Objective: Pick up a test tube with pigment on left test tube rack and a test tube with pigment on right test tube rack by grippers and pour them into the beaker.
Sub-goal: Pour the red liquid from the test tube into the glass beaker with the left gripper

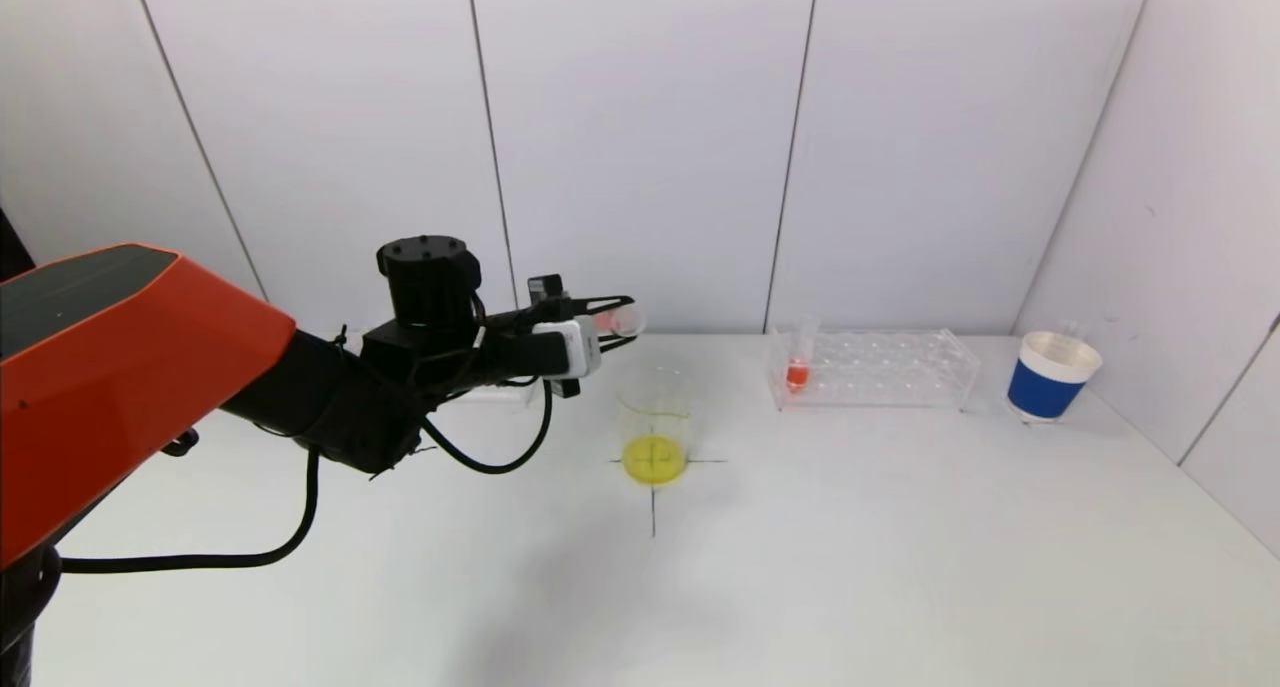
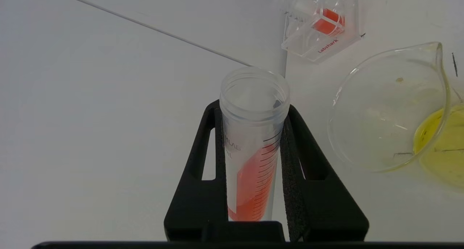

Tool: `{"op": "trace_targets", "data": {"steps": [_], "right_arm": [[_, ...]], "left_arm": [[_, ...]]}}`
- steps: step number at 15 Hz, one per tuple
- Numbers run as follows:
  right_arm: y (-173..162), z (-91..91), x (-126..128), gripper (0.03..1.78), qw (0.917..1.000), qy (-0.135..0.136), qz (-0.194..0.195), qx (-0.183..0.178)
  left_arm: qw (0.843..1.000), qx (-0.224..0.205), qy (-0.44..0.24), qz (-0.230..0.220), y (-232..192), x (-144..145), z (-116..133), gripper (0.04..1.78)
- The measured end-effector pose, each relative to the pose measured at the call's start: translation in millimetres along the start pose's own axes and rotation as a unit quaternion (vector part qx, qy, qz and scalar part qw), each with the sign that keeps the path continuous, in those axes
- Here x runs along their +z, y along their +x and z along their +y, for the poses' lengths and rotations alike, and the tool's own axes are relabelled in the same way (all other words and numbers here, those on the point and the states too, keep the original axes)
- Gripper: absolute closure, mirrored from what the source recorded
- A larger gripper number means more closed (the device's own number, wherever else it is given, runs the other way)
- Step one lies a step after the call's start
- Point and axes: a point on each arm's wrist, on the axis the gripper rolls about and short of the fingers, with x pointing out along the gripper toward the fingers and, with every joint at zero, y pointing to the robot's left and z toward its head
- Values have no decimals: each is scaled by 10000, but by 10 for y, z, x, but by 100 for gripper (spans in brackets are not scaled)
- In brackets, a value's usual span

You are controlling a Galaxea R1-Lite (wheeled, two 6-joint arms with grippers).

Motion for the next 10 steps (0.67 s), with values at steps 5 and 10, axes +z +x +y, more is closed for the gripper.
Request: {"op": "trace_targets", "data": {"steps": [5, 10], "right_arm": [[0, 0, 0, 4, 10000, 0, 0, 0], [0, 0, 0, 4, 10000, 0, 0, 0]], "left_arm": [[9998, 31, 215, 30, 121, -180, -24, 138], [9982, 48, 589, 58, 196, -288, -22, 138]]}}
